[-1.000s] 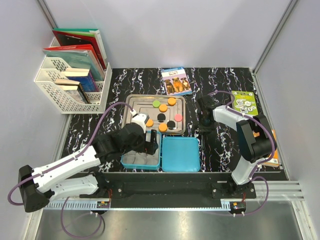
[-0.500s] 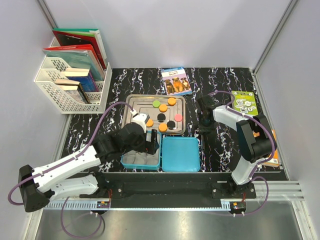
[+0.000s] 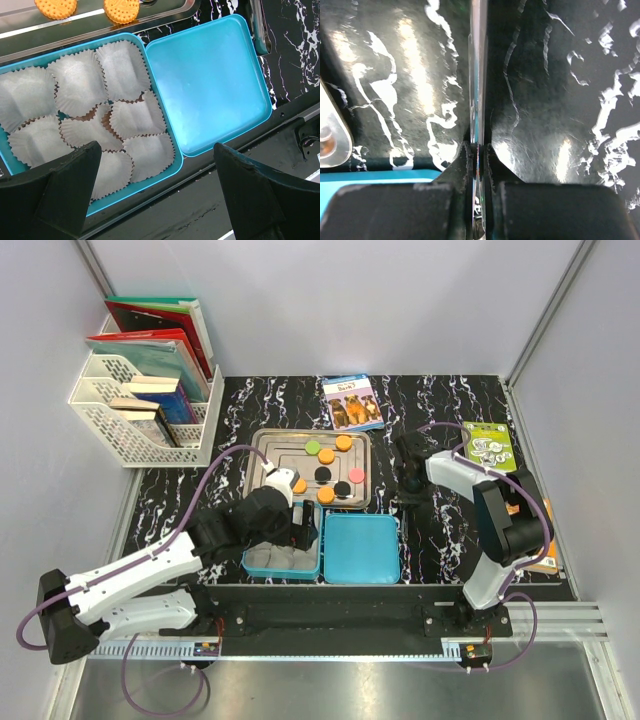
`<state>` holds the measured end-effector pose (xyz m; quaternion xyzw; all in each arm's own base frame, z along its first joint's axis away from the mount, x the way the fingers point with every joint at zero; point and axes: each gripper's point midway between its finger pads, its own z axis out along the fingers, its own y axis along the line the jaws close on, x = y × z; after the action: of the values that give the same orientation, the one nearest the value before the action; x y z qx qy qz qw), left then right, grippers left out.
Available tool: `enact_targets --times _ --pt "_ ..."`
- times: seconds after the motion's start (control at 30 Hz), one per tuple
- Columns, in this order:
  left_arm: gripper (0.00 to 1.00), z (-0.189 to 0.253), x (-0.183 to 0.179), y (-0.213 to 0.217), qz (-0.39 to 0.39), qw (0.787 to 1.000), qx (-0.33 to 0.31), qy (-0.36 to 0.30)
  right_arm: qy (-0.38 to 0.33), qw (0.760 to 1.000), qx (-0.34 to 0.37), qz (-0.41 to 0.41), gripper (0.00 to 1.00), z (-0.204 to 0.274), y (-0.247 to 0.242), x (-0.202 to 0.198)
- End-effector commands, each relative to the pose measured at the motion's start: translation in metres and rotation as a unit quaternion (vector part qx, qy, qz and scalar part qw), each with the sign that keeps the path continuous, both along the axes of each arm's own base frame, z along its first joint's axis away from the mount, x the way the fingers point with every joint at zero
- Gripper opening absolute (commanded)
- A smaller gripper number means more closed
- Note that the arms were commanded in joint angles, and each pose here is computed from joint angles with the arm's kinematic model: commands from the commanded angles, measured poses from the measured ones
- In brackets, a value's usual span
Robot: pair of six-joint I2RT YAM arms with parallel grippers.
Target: Pack the cookies
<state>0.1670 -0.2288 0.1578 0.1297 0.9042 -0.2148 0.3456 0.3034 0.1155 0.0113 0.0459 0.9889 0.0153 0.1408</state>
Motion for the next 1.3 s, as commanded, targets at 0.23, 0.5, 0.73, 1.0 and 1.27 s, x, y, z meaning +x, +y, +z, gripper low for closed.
enact_targets --times 0.23,0.5,0.73,1.0,1.27 --pt "0.99 0.013 0.002 -0.009 0.0 0.999 -0.035 -0.008 -0.084 0.995 0.054 0.014 0.0 0.158 0.047 0.014" --pt "0.99 0.015 0.004 -0.007 0.018 0.999 -0.045 -0.009 -0.121 0.988 0.083 0.043 0.0 0.235 0.066 0.012" --pt "0.99 0.03 0.011 -0.016 0.029 0.996 -0.078 -0.021 -0.142 0.977 0.154 0.032 0.0 0.251 0.083 0.005" --pt "0.99 0.049 0.019 -0.003 0.054 0.995 -0.068 -0.052 -0.109 0.989 0.087 0.045 0.0 0.236 0.072 0.015" --pt "0.99 0.05 0.013 0.023 0.081 0.992 -0.067 -0.063 -0.037 0.99 0.104 0.082 0.0 0.204 0.088 0.005"
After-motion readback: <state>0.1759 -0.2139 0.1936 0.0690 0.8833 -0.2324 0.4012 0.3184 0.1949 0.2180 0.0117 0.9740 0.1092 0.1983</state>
